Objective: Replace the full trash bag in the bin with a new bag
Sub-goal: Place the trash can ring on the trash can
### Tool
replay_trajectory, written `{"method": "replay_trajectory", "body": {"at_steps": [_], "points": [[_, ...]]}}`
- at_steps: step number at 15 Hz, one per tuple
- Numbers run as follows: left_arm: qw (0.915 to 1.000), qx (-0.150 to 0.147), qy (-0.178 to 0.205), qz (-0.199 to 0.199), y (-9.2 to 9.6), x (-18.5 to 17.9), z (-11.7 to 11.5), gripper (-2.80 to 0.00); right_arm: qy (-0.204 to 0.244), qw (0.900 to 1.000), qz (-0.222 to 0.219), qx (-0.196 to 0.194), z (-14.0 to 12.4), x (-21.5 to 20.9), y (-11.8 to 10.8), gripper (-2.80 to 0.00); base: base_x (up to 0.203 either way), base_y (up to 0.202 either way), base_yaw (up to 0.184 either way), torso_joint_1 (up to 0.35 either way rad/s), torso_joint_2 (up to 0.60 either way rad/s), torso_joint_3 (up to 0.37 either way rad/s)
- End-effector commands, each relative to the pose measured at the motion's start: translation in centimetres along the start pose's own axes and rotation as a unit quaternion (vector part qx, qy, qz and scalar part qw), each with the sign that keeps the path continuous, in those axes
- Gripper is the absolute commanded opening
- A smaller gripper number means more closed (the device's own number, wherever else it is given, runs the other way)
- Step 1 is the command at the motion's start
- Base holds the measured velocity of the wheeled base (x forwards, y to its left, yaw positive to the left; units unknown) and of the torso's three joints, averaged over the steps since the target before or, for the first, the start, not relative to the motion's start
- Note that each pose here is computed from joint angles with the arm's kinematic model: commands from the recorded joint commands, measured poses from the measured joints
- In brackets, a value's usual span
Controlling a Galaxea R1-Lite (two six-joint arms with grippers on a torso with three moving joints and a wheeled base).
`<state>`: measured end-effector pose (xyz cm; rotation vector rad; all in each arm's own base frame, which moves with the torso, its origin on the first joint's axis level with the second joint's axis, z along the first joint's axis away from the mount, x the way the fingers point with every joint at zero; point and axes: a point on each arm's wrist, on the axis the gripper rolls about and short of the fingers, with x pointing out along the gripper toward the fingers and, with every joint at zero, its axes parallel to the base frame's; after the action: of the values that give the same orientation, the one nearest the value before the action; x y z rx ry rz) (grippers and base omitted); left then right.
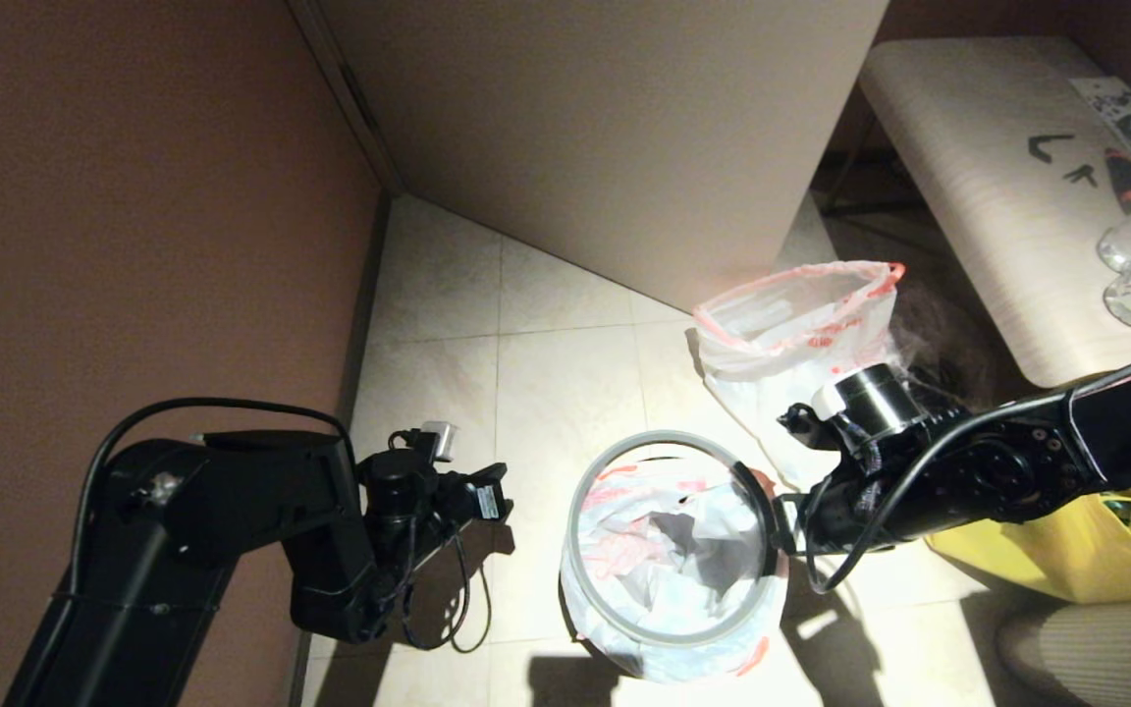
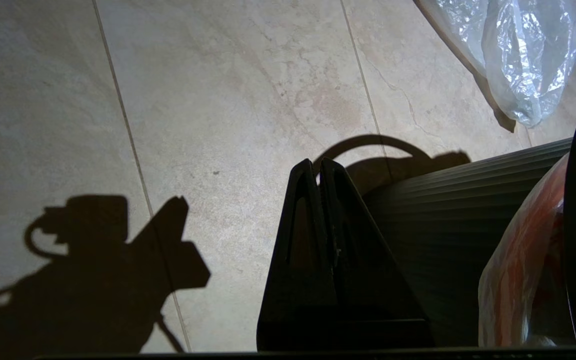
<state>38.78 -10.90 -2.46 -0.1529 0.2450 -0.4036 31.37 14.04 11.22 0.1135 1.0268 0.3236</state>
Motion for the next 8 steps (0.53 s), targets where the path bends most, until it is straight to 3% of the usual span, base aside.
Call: {"method": "replay_trajectory", "body": {"at_steps": [1, 2, 7, 8], "points": [[1.0000, 0.000, -0.003, -0.001, 0.0, 0.0, 0.0, -2.80, -0.002, 1.000, -0.004, 0.005, 0.2, 1.1, -0.5, -2.80, 0.000, 0.000, 0.000, 0.000, 0.00, 0.000], [1.0000, 0.000, -0.004, -0.001, 0.0, 0.0, 0.1, -2.80, -0.014, 1.000, -0.009, 0.005, 0.5, 1.5, -0.6, -2.80, 0.000, 0.000, 0.000, 0.000, 0.00, 0.000], [1.0000, 0.000, -0.004, -0.001, 0.0, 0.0, 0.1, -2.80, -0.078, 0.988, -0.133, -0.028, 0.9, 3.8, -0.5, -2.80, 0.000, 0.000, 0.000, 0.000, 0.00, 0.000], [1.0000, 0.000, -0.004, -0.001, 0.0, 0.0, 0.0, -2.80, -0.086, 0.986, -0.137, -0.041, 0.8, 4.1, -0.1, 0.00, 0.000, 0.000, 0.000, 0.000, 0.00, 0.000]]}}
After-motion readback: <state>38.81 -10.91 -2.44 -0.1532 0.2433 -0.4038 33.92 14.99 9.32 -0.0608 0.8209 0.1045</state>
